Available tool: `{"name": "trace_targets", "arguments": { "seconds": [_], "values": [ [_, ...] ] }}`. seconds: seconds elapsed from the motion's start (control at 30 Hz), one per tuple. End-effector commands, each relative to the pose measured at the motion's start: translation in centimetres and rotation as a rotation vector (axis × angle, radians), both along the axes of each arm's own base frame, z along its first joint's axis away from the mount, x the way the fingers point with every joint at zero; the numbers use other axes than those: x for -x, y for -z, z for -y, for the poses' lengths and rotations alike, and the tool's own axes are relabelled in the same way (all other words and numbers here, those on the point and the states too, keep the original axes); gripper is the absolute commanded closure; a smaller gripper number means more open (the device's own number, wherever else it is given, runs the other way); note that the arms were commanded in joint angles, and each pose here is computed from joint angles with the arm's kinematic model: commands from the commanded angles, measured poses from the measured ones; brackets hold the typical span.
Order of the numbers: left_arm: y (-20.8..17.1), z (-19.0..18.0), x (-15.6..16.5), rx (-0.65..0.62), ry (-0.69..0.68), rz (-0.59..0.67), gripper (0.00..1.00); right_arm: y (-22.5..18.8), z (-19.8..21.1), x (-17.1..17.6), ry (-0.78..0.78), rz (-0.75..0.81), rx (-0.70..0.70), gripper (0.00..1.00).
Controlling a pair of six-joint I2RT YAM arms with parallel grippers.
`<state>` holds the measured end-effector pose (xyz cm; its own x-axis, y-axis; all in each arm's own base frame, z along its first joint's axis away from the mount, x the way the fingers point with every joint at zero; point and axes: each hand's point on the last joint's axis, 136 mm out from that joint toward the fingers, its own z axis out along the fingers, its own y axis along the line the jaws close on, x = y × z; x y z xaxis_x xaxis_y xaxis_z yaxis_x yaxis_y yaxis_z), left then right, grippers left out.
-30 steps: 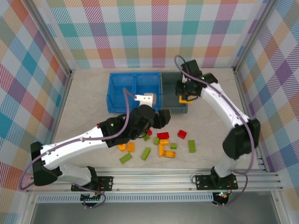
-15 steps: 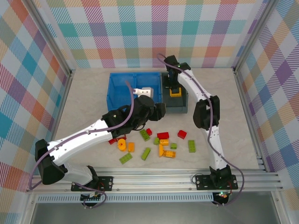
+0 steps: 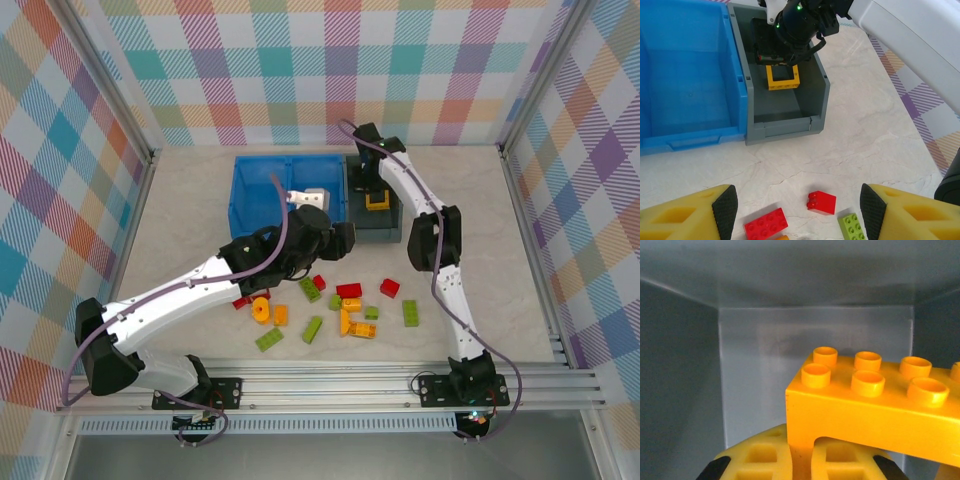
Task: Sort the legos into containers by color
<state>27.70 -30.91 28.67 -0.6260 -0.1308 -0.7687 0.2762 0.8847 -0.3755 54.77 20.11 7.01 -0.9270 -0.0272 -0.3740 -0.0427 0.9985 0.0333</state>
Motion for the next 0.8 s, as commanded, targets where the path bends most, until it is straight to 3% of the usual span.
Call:
{"name": "trace_targets", "arguments": {
  "seconds": [0.0,0.23,0.5,0.63,0.77],
  "values": [
    [0.0,-0.5,0.1,0.005,0.005,0.004,0.32,-0.1,0.3,-0.2,-0.008,0.003,0.014,0.82],
    [1.3,-2.3,0.7,-0.022,-0.036,-0.026,0.32,-5.0,-0.7,0.3,-0.022,0.081,-0.007,0.66],
    [3.9,-6.8,2.0,-0.109,-0.156,-0.107,0.32,-15.9,-0.6,2.7,0.009,0.255,-0.034,0.64],
    [7.2,-10.2,2.6,-0.176,-0.211,-0.246,0.33,-19.7,-1.7,6.7,-0.029,0.311,-0.081,0.64],
    [11.2,-12.6,2.8,-0.202,-0.231,-0.391,0.35,-20.6,-5.3,14.1,-0.161,0.329,-0.222,0.63]
  ]
}}
